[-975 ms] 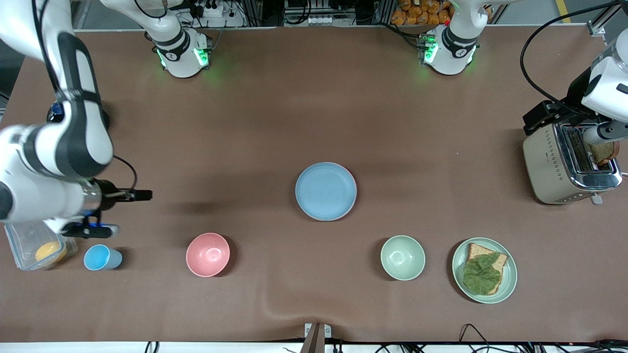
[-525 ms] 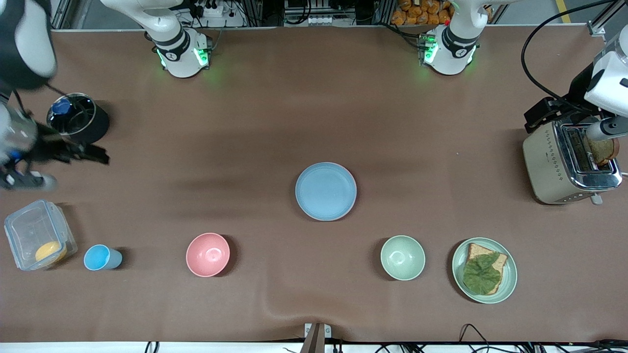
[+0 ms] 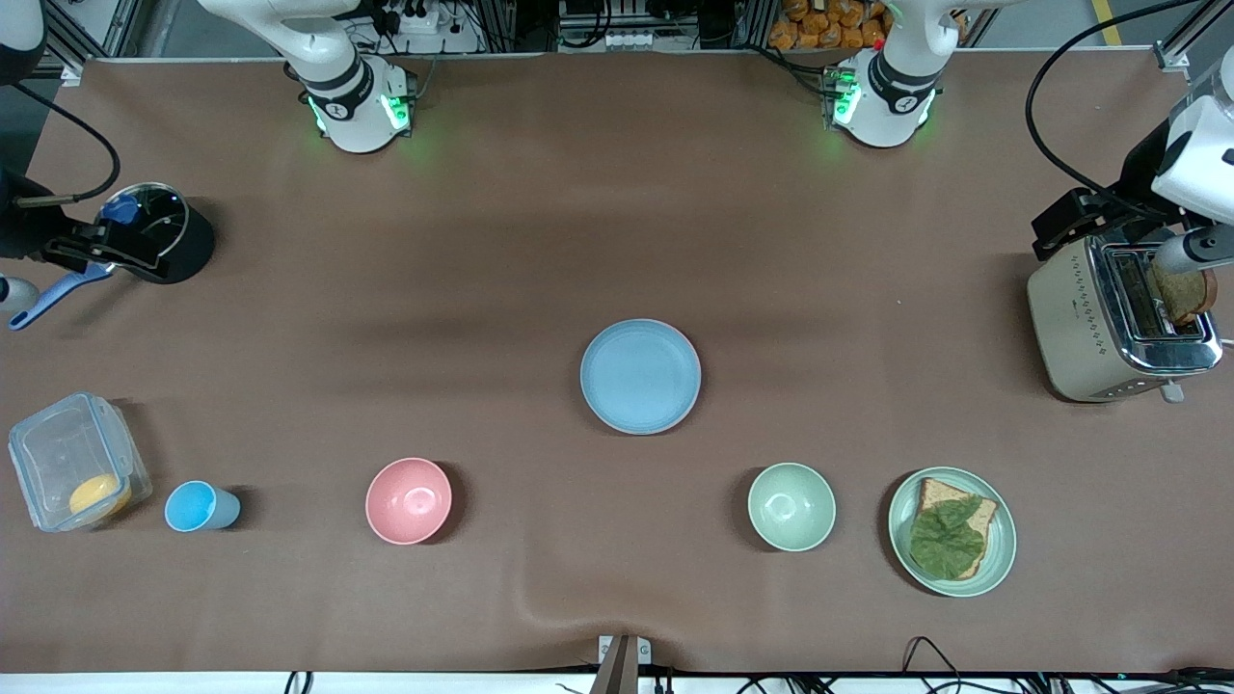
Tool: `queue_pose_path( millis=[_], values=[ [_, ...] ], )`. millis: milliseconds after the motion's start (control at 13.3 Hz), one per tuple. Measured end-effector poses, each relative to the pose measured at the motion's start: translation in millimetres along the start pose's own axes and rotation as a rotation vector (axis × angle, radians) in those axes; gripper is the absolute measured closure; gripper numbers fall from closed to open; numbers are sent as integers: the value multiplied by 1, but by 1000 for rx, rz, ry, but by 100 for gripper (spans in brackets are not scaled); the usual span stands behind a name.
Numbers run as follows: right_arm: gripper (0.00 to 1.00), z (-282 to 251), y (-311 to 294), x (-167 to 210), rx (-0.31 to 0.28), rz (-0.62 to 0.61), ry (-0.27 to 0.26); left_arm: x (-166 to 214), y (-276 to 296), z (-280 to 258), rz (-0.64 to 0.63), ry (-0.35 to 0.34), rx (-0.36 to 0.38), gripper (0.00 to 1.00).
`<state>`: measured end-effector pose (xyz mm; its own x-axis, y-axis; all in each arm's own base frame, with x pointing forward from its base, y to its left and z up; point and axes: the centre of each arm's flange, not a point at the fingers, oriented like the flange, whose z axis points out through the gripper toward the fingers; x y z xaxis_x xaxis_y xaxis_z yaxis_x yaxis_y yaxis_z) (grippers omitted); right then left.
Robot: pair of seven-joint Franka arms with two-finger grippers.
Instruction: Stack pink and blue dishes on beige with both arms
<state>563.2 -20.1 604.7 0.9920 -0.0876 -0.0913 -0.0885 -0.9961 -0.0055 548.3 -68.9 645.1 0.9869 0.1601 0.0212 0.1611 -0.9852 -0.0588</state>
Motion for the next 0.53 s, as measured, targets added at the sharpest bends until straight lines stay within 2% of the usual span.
queue_pose_path(
  millis=[300,525],
  values=[
    [0,0,-2,0,0,-3,0,-2,8,-1,15,1,-2,0],
    [0,0,-5,0,0,-8,-1,-3,11,0,14,-16,-43,0]
  ],
)
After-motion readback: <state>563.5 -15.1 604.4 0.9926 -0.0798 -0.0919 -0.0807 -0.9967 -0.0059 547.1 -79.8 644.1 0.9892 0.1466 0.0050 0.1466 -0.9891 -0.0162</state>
